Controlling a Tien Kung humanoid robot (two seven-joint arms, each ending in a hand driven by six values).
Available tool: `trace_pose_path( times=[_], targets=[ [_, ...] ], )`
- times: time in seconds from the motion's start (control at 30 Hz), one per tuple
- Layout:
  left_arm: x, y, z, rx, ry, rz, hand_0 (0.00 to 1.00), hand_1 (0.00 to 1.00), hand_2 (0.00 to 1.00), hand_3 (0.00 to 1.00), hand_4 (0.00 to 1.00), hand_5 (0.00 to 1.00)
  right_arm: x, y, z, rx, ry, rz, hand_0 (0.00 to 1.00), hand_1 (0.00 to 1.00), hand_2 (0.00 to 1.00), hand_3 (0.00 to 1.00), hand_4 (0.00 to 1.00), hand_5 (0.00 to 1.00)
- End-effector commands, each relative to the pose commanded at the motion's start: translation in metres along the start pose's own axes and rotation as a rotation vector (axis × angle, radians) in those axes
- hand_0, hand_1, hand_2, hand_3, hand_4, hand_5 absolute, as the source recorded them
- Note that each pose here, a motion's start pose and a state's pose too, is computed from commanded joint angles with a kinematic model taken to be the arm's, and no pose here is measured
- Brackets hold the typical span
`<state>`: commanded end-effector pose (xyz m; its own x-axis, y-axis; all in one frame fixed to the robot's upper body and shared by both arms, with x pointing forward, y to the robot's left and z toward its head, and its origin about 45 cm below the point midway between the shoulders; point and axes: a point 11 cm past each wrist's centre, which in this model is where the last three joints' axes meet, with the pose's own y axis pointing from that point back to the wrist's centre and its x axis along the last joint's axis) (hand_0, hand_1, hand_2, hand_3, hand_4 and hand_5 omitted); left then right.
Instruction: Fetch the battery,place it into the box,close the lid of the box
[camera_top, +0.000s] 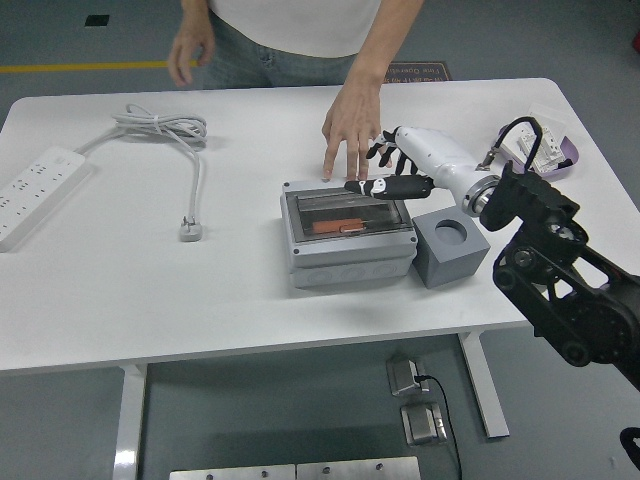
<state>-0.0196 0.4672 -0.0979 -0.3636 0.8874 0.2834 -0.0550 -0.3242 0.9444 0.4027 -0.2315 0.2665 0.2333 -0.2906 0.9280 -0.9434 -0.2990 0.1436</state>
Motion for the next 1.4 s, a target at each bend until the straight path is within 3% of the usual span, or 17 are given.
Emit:
trace_pose_path(
  times=[0.1,0.27,0.47,0.6,0.73,0.83,0.9,0.93,1.03,1.1,1.13,1.3,1.33,1.4],
  targets=[
    [0.0,0.0,-0.004,0.012,0.0,-0.003,0.592,0.626,0.591,0.651,0.757,0.222,0.016,0.013,0.01,-0.03,-0.036,0.064,0.37,0.43,0.551,0.66,0.998,0.794],
    [0.0,0.0,-0.009,0.027,0.0,-0.009,0.592,0.626,0.591,0.651,0.757,0.222,0.042,0.037,0.027,-0.033,-0.18,0.244,0.381,0.432,0.55,0.669,0.998,0.8],
    [0.0,0.001,-0.015,0.043,-0.002,-0.013,0.593,0.627,0.591,0.651,0.757,0.223,0.056,0.067,0.07,-0.022,-0.411,0.492,0.408,0.448,0.56,0.674,0.998,0.802],
    [-0.002,0.001,-0.019,0.056,-0.006,-0.018,0.597,0.626,0.594,0.652,0.757,0.223,0.035,0.077,0.084,0.017,-0.561,0.575,0.394,0.45,0.574,0.68,0.998,0.798],
    [-0.004,0.001,-0.023,0.065,-0.011,-0.024,0.597,0.626,0.594,0.652,0.759,0.226,0.019,0.079,0.085,0.077,-0.71,0.567,0.411,0.448,0.573,0.675,0.998,0.813],
    [-0.005,0.001,-0.023,0.072,-0.015,-0.026,0.597,0.626,0.594,0.652,0.759,0.226,0.019,0.082,0.09,0.074,-0.791,0.589,0.411,0.448,0.573,0.675,0.998,0.813],
    [-0.006,0.001,-0.023,0.074,-0.018,-0.027,0.597,0.626,0.594,0.652,0.759,0.226,0.03,0.088,0.092,0.032,-0.734,0.63,0.411,0.448,0.573,0.675,0.998,0.813],
    [-0.006,0.001,-0.022,0.074,-0.018,-0.028,0.599,0.629,0.594,0.652,0.759,0.227,0.037,0.091,0.093,0.008,-0.7,0.652,0.542,0.534,0.61,0.711,0.998,0.82],
    [-0.007,0.0,-0.022,0.074,-0.019,-0.029,0.599,0.629,0.594,0.652,0.759,0.227,0.042,0.096,0.1,-0.073,-0.602,0.674,0.542,0.534,0.61,0.711,0.998,0.82],
    [-0.008,0.001,-0.023,0.08,-0.02,-0.032,0.599,0.629,0.594,0.652,0.759,0.227,0.035,0.097,0.105,-0.099,-0.585,0.661,0.542,0.534,0.61,0.711,0.998,0.82],
    [-0.008,0.001,-0.024,0.083,-0.021,-0.034,0.602,0.634,0.596,0.654,0.759,0.228,0.032,0.097,0.108,-0.099,-0.604,0.657,0.807,0.801,0.835,0.892,0.998,0.803],
    [-0.008,0.001,-0.025,0.09,-0.024,-0.037,0.602,0.634,0.596,0.654,0.759,0.228,0.017,0.095,0.115,-0.054,-0.741,0.642,0.807,0.801,0.835,0.892,0.998,0.803],
    [-0.007,0.001,-0.025,0.09,-0.024,-0.037,0.608,0.64,0.599,0.655,0.76,0.229,0.015,0.095,0.116,-0.045,-0.768,0.642,0.998,0.998,0.998,0.998,0.998,0.795],
    [-0.007,0.001,-0.024,0.089,-0.024,-0.037,0.608,0.64,0.599,0.655,0.76,0.229,0.013,0.095,0.117,-0.028,-0.822,0.643,0.998,0.998,0.998,0.998,0.998,0.795]
  ],
)
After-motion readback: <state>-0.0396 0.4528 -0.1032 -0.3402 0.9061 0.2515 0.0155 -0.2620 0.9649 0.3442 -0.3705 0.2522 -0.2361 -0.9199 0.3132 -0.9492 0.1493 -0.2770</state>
